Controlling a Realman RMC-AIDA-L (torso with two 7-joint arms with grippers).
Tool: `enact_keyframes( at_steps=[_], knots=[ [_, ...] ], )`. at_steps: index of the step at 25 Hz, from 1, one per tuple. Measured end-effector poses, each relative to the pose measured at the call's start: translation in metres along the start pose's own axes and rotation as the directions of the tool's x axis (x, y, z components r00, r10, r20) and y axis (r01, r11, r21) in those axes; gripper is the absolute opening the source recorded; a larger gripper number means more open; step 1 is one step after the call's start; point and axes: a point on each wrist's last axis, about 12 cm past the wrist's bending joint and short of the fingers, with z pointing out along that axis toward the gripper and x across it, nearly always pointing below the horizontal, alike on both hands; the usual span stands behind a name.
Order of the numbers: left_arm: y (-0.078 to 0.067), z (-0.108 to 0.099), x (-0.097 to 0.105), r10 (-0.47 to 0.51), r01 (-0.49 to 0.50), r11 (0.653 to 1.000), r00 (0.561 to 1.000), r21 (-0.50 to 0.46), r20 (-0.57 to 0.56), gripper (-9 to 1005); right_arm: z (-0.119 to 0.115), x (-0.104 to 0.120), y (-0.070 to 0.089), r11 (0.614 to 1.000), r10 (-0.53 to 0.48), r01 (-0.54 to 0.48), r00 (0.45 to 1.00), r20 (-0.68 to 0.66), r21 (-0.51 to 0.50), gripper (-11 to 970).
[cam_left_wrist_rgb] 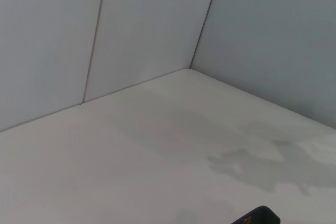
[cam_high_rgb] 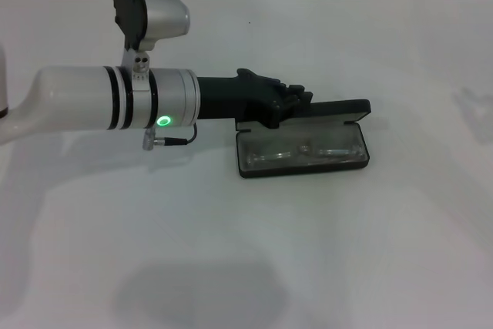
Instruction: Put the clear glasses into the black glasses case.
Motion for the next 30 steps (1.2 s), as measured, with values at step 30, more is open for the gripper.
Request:
enact_keyframes(
  at_steps=[30],
  knots=[
    [-0.034,-0.042,-0.003,0.094,-0.136,0.937,0.985,0.322,0.144,205,0.017,0.019,0.016,0.979,-0.109,0.09,0.99,-0.095,-0.184,207]
  ],
)
